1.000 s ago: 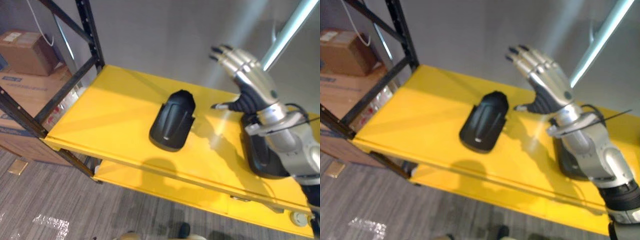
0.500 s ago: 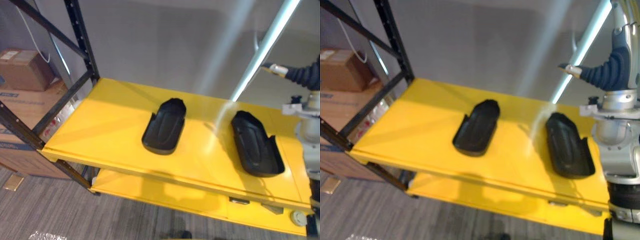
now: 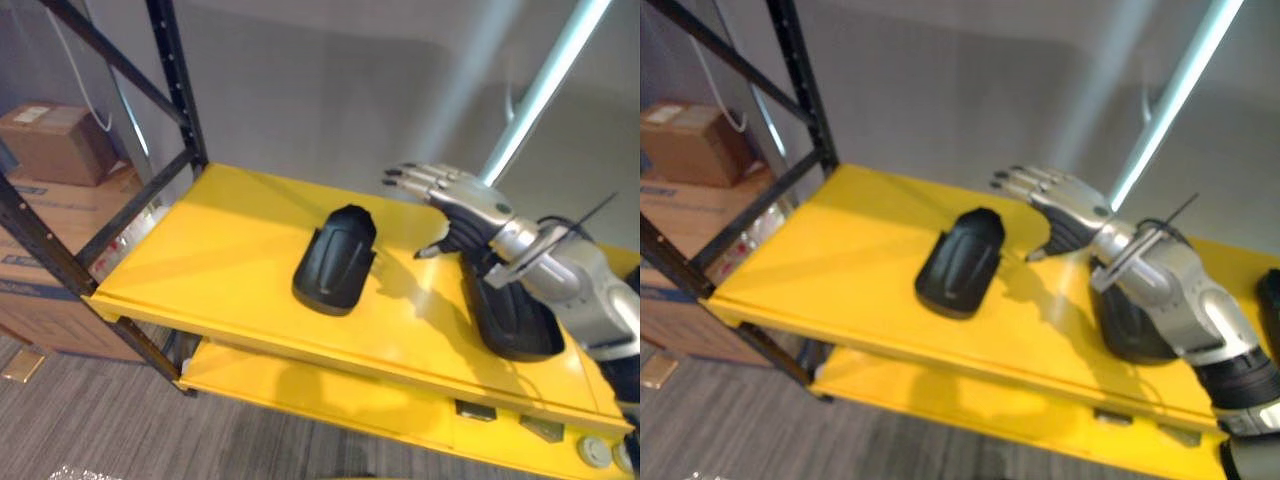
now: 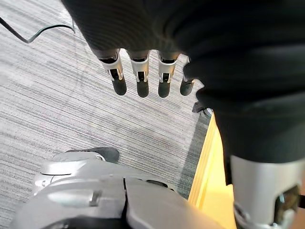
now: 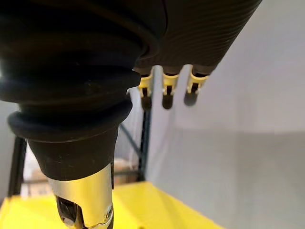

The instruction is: Walk over and take plastic housings, then place them on the shelf

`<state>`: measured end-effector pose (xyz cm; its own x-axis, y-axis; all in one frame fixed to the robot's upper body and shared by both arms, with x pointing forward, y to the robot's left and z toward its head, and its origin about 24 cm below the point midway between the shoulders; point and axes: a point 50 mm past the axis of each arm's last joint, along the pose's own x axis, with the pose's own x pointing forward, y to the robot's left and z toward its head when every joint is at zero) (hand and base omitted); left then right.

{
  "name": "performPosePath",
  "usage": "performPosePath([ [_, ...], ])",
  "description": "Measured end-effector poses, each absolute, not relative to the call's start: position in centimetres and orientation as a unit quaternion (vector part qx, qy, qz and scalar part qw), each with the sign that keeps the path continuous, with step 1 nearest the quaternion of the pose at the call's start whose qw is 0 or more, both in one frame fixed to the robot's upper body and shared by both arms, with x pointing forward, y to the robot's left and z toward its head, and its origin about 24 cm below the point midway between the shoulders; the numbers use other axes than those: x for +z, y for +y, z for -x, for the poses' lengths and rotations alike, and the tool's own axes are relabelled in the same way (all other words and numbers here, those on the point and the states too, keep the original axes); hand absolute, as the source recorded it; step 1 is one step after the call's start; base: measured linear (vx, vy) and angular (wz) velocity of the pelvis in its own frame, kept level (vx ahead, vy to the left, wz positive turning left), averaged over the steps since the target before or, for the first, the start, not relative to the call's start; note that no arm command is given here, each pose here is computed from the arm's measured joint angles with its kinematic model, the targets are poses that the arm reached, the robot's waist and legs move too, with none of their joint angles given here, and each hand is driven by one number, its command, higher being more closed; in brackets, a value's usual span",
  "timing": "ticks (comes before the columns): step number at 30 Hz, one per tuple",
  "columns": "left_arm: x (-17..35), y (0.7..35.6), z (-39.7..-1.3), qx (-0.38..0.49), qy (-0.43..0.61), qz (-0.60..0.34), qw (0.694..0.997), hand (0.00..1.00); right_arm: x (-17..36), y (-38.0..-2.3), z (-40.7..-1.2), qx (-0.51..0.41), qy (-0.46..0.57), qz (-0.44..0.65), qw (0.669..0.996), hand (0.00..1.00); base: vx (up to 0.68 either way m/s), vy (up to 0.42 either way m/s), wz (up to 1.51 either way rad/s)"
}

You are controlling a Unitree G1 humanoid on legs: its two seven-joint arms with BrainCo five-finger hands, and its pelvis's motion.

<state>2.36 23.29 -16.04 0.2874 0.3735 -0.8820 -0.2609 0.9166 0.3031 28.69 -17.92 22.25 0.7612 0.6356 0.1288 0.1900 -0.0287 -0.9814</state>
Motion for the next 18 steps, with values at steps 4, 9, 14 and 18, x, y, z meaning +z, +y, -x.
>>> performPosePath([
  [4,-16.0,23.6,-2.3,0.209,0.563,-0.046,0.798,0.0,21.5,-17.7,-28.7,0.206,-0.282,0.707,0.615,0.0,0.0,0.003,0.04],
  [9,-16.0,23.8,-2.1,0.211,0.57,-0.047,0.793,0.0,19.9,-17.2,-28.7,0.252,-0.262,0.721,0.59,0.0,0.0,0.0,0.0],
  [14,-15.9,24.2,-2.2,0.212,0.569,-0.051,0.793,0.0,18.2,-16.9,-28.7,0.307,-0.23,0.726,0.571,0.0,0.0,0.0,0.0],
  [18,-15.9,24.2,-2.4,0.211,0.567,-0.051,0.795,0.0,16.8,-17.1,-28.8,0.34,-0.198,0.729,0.56,0.0,0.0,0.0,0.0],
])
